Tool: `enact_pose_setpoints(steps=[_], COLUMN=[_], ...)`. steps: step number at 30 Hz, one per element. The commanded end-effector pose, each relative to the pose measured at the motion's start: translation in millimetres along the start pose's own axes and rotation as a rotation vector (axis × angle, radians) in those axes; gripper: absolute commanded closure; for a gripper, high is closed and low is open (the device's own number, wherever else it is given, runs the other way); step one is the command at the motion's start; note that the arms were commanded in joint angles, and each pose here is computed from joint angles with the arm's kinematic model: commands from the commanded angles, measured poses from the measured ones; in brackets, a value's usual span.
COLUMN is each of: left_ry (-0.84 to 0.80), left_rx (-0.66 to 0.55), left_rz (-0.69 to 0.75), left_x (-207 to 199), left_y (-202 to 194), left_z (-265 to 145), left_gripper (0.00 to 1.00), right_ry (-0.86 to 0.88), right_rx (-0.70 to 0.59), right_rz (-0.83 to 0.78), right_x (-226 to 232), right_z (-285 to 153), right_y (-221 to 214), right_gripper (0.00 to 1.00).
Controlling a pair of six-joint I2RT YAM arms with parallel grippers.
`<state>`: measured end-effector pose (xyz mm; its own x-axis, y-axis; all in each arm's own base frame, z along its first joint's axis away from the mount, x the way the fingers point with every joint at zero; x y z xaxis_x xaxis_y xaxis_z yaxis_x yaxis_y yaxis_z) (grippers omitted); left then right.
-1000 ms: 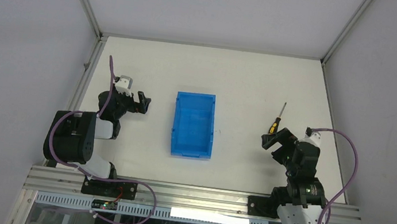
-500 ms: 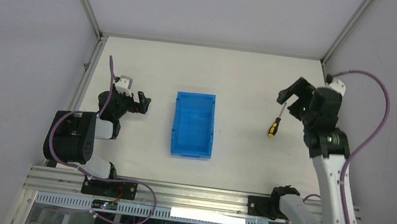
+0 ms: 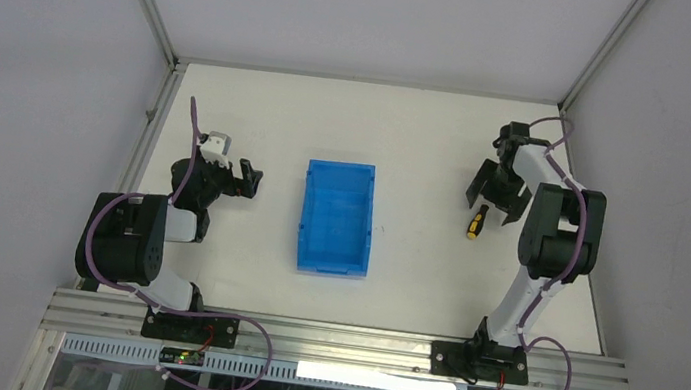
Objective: Put the screwdriver in the bin
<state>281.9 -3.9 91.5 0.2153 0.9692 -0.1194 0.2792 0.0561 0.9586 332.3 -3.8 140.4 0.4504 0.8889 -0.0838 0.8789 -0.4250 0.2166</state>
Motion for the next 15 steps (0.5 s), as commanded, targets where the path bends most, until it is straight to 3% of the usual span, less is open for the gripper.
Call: enact_pose_setpoints(steps=[1, 4, 10, 15], left_ry=[-0.015, -0.014, -0.015, -0.013], left_rx=[-0.078, -0.077, -0.075, -0.076], left_rz=[0.030, 0.030, 0.029, 0.029], left_x=[-1.5, -1.3, -1.5, -1.2], left_y=[15.1, 14.9, 14.5, 14.9], left_z=[4.9, 5.0, 4.9, 5.1], left_gripper=[0.01, 0.01, 0.01, 0.01], right_ry=[0.011, 0.001, 0.010, 0.031], right_rx=[0.005, 0.025, 0.014, -0.003], right_rz=[-0.039, -0.069, -0.128, -0.181], right_x=[0.8, -0.1, -3.8, -14.8], right_z=[21.7, 37.5, 25.2, -34.9], right_y=[-1.2, -4.5, -3.1, -0.2], right_gripper=[0.20, 0.37, 0.96, 1.00])
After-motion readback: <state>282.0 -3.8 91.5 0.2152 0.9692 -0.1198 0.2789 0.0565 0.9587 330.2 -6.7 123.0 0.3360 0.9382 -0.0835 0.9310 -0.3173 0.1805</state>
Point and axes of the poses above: each gripper's point midway between its finger pads, its own z axis out along the fingers, its own x axis along the line the jaws close on, y = z × x, the point moved 10 cm from there along -z, back along the fingers, and after that the axes turned 1 degree about z, right-handed, at the moved point
